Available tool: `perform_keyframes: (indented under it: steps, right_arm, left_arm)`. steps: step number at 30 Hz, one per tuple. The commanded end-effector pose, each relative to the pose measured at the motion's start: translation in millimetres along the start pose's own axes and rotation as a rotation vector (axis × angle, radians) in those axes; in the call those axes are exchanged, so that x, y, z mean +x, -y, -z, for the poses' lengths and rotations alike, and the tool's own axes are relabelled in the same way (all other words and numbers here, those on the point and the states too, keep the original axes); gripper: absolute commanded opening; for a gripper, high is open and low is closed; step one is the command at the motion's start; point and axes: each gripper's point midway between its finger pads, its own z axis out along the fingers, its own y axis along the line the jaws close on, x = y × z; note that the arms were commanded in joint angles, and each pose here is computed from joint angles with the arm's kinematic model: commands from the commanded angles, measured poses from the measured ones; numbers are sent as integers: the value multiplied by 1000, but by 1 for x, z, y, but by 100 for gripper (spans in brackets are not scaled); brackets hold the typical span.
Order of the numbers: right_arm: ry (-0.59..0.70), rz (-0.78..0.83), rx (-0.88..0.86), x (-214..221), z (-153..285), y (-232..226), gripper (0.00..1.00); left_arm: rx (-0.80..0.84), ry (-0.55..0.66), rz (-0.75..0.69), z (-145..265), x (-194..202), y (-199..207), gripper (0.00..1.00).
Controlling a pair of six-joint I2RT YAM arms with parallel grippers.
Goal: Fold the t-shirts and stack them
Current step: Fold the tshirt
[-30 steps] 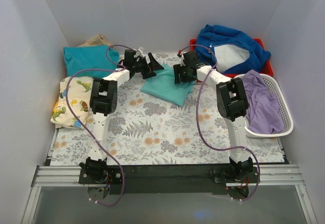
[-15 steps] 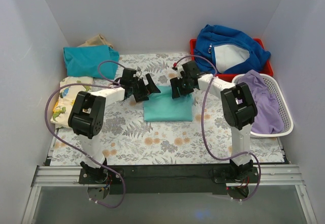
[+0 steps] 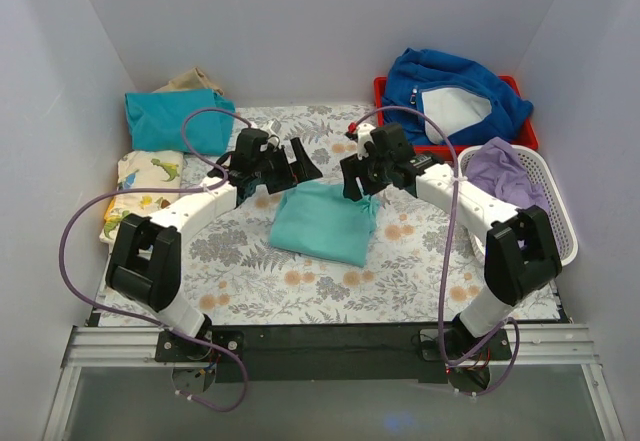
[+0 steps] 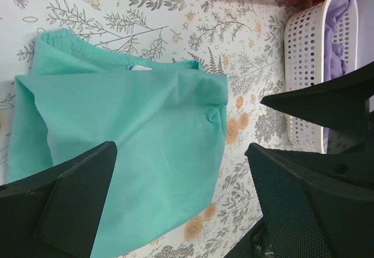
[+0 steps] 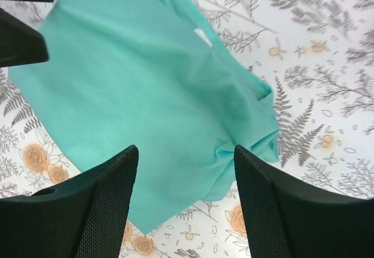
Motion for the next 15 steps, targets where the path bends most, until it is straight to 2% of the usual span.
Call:
perform_keyframes:
  steps: [1,6,11,15]
  right_arm:
    - [20,-1,53,-4,0,10,73]
    - [-21,-27,63,8,-11,14,72]
    - [-33,-39,67,16,-12,15,72]
    - [-29,-59,67,21,-6,13,72]
  left_arm:
    - [-1,40,-70,-1,-18,6,94]
    - [-83,10,-63,-19,-17,-14,94]
    - [-206,38,-82,-13,-21,-36,94]
    - [-87,7,-126,-9,-17,-14,94]
